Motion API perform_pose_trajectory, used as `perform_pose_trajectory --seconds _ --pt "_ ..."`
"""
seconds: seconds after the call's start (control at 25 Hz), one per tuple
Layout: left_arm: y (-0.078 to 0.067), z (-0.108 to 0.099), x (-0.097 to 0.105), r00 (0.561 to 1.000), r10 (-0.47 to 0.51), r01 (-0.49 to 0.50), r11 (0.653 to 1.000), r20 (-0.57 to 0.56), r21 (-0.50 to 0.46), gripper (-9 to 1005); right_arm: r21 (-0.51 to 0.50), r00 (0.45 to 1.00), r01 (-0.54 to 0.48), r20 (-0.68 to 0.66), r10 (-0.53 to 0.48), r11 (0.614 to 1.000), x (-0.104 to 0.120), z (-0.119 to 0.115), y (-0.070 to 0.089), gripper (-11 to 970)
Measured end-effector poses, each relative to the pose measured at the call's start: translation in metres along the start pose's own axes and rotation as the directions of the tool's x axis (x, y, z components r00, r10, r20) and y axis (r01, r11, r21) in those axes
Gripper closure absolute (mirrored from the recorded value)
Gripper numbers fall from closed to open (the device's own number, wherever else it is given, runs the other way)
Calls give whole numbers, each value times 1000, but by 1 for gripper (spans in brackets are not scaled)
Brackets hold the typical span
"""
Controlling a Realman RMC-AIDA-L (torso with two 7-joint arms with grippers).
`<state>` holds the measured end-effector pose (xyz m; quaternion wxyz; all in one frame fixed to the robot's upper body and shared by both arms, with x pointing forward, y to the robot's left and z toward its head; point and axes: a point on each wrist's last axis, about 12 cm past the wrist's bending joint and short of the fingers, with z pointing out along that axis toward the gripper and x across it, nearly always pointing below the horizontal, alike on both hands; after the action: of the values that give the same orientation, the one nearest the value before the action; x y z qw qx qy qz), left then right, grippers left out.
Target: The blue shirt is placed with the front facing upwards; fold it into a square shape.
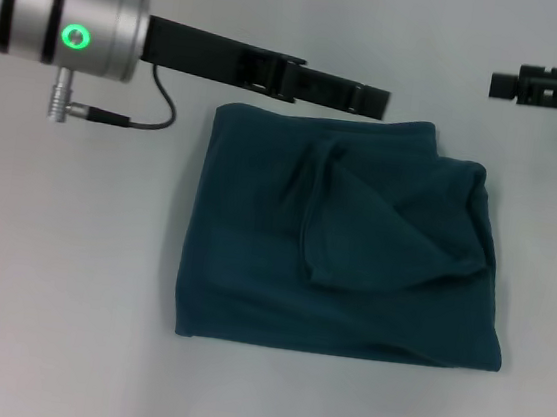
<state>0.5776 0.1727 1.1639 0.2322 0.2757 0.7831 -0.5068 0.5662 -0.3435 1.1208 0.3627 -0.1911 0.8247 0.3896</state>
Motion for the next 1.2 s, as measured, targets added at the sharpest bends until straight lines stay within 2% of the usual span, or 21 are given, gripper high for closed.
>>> perform_pose_trajectory --seconds 0.12,0.32,0.48,0.68,0.92,1.2 --pt "9 -16 8 998 -6 8 999 61 -33 27 -41 998 1 -56 -4 999 1 1 5 93" --pt "22 -38 24 991 -17 28 997 136 -78 27 -124 992 -5 -123 -11 992 3 2 15 95" --pt "31 -50 38 984 -22 45 991 176 -123 27 -140 986 -28 -167 5 990 -2 7 20 96" --pt "38 -57 52 981 -9 41 986 196 -161 27 -192 974 -14 -226 -30 981 -11 28 32 98" --pt "43 -60 60 975 -21 59 984 222 -169 27 -214 945 87 -291 -148 973 -28 49 52 99" --pt "47 -67 71 972 1 46 980 235 -194 27 -215 850 249 -420 -320 944 -51 63 85 102"
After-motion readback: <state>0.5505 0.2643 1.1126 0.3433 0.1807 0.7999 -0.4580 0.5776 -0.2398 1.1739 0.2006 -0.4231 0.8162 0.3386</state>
